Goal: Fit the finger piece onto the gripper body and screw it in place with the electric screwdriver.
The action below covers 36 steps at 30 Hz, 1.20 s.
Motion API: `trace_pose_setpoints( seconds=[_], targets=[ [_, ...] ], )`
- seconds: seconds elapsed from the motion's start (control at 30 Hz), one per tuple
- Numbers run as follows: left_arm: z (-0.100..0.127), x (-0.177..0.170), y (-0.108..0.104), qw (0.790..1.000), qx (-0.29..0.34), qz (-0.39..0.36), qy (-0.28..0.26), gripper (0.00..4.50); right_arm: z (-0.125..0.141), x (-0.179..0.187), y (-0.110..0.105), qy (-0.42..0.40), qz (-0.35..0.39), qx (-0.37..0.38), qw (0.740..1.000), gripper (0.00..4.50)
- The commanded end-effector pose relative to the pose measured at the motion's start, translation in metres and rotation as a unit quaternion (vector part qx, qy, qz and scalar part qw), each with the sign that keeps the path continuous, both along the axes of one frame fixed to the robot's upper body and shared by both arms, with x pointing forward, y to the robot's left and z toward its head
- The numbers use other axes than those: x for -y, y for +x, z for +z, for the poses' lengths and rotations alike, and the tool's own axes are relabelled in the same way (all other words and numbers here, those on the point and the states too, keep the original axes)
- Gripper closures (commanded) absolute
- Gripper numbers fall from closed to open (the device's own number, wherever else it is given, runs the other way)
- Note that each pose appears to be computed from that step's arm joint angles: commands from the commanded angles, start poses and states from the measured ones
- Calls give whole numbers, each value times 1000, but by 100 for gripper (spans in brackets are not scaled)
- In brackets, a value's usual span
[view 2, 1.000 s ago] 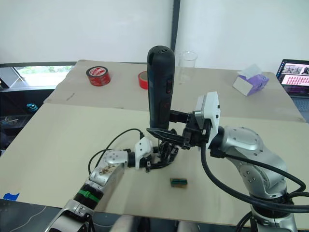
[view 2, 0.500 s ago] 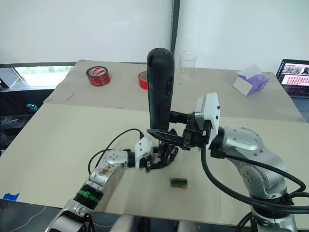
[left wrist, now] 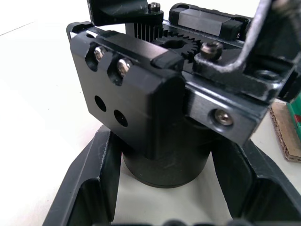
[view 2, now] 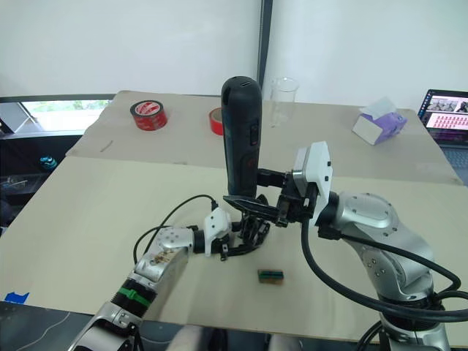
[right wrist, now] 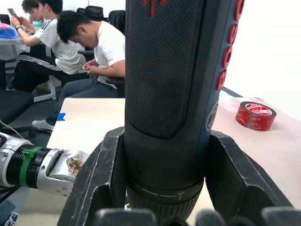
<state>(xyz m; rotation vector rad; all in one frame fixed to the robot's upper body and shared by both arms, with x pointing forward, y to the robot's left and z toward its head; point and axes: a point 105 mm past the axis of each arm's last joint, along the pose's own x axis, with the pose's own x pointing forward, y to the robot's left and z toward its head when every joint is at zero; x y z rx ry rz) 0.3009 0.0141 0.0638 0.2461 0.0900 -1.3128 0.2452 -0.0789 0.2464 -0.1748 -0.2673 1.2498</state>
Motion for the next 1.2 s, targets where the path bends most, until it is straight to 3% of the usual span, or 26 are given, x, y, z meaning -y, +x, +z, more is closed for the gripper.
trace_pose_setpoints(
  seconds=[0.03,1.2],
  targets=[
    [-20,3,-12,999,-39,-13,21,223,13,0,-8,19,11,32,999,258],
    [-20,4,-12,999,-38,-19,22,223,18,1,-11,24,19,40,999,258]
  ],
)
